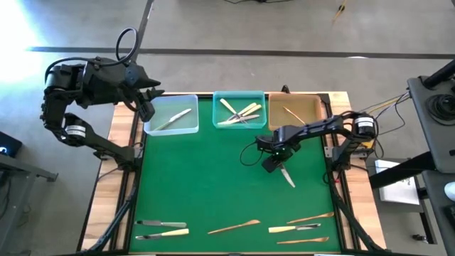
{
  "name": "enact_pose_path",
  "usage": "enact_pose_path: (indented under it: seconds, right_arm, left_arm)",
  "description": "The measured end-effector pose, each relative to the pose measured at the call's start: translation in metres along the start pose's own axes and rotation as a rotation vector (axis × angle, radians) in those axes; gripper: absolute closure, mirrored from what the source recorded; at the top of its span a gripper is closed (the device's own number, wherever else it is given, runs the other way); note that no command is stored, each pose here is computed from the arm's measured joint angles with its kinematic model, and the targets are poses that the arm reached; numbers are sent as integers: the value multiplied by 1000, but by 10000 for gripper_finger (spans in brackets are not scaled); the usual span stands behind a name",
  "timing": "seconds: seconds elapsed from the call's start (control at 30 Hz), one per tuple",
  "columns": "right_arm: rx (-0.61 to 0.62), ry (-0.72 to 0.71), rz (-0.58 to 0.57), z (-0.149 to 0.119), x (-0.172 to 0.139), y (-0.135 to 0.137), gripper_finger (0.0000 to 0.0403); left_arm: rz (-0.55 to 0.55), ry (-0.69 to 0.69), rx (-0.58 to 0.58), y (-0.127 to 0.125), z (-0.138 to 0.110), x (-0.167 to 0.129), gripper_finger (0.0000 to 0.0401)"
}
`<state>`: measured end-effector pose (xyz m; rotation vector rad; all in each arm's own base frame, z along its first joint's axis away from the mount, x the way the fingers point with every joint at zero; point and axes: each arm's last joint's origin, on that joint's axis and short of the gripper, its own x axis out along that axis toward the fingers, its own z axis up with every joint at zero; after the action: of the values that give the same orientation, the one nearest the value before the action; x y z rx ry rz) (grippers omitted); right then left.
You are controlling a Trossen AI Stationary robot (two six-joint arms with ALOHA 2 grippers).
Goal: Sort silverware by color (type)
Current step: Put the top silver knife into the transparent bin
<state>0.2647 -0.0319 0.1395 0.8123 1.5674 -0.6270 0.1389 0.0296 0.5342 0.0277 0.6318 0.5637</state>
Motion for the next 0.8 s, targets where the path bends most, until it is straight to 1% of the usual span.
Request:
enact_pose_path:
  seconds: [0.1,0.17,0.33,0.47,0.57,0.67,0.73,0.8]
  right_arm:
    - [3,-18,12,0,4,-1,283]
    - [4,-28,22,1,5,0,300]
    - [2,-49,42,4,6,1,370]
    - [-3,-60,56,4,8,2,374]
    - [-43,-71,57,4,7,4,374]
    - [-97,-98,75,5,0,10,374]
    - [-126,-143,95,9,-7,15,374]
    - [-160,-223,117,15,-17,22,379]
  left_arm:
    - [0,0,0,0,0,0,289]
    - [0,0,-1,0,0,0,289]
    - [0,2,0,-1,1,1,289]
    - [0,4,2,-1,1,2,289]
    - [0,4,2,-1,1,2,289]
    - [0,4,2,-1,1,2,289]
    - [0,4,2,-1,1,2,289]
    - [0,4,2,-1,1,2,289]
